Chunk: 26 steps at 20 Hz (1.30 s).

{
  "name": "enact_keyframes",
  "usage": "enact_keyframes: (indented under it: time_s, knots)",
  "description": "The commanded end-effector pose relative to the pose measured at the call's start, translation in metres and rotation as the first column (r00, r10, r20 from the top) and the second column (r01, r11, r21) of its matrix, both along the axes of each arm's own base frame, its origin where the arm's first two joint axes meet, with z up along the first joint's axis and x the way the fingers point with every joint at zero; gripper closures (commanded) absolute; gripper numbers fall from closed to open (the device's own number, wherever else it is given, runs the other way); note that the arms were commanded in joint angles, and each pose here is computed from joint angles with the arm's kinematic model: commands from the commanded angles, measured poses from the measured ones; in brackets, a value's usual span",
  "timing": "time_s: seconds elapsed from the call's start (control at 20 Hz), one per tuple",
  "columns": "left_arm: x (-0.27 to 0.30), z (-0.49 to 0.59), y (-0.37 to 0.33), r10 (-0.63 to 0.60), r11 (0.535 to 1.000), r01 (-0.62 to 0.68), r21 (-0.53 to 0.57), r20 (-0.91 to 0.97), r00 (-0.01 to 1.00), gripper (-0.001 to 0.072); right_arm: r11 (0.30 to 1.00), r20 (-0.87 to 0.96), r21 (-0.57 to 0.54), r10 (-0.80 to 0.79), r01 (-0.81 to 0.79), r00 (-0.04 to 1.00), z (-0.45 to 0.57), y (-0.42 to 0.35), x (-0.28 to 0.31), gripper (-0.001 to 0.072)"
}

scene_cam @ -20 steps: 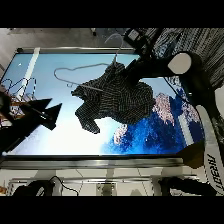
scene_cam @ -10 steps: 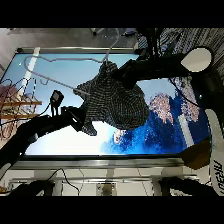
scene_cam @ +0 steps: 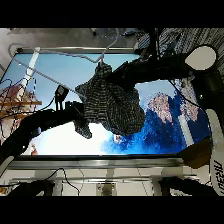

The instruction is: Fold the clothes and pants, and hang the long-sleeved shirts on hangers.

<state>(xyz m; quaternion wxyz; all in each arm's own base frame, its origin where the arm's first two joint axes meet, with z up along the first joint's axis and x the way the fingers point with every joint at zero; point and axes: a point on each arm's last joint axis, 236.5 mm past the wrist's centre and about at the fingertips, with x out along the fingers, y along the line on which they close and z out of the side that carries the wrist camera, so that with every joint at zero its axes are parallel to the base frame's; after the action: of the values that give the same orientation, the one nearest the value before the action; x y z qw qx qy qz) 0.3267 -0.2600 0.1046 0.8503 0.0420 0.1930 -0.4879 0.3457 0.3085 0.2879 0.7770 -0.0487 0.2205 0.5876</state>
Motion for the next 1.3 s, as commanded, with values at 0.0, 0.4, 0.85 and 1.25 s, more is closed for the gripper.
enact_keyframes:
  time_s: [0.0,0.4,0.85,1.25]
  knots:
    - [-0.011,0.001,-0.009,-0.052,0.999,0.052,-0.006,-0.011,0.999,0.0225,0.998,-0.021,0.042,0.039,-0.038,0.999,0.008,0.005,-0.01,0.0685]
    - [0.018,0.011,0.021,0.084,0.996,-0.086,0.023,0.065,0.994,0.0653,0.997,-0.007,-0.079,0.021,-0.021,1.0,-0.016,-0.008,-0.005,0.0685]
    - [0.079,0.052,0.187,0.511,0.846,-0.532,0.037,0.232,0.828,0.0653,0.964,0.135,-0.256,0.111,-0.073,0.985,-0.043,-0.041,0.003,0.0686]
    - [0.081,0.103,0.212,0.561,0.809,-0.588,-0.018,0.325,0.761,0.0653,0.826,0.24,-0.563,0.177,-0.012,0.954,-0.087,-0.103,0.031,0.0686]
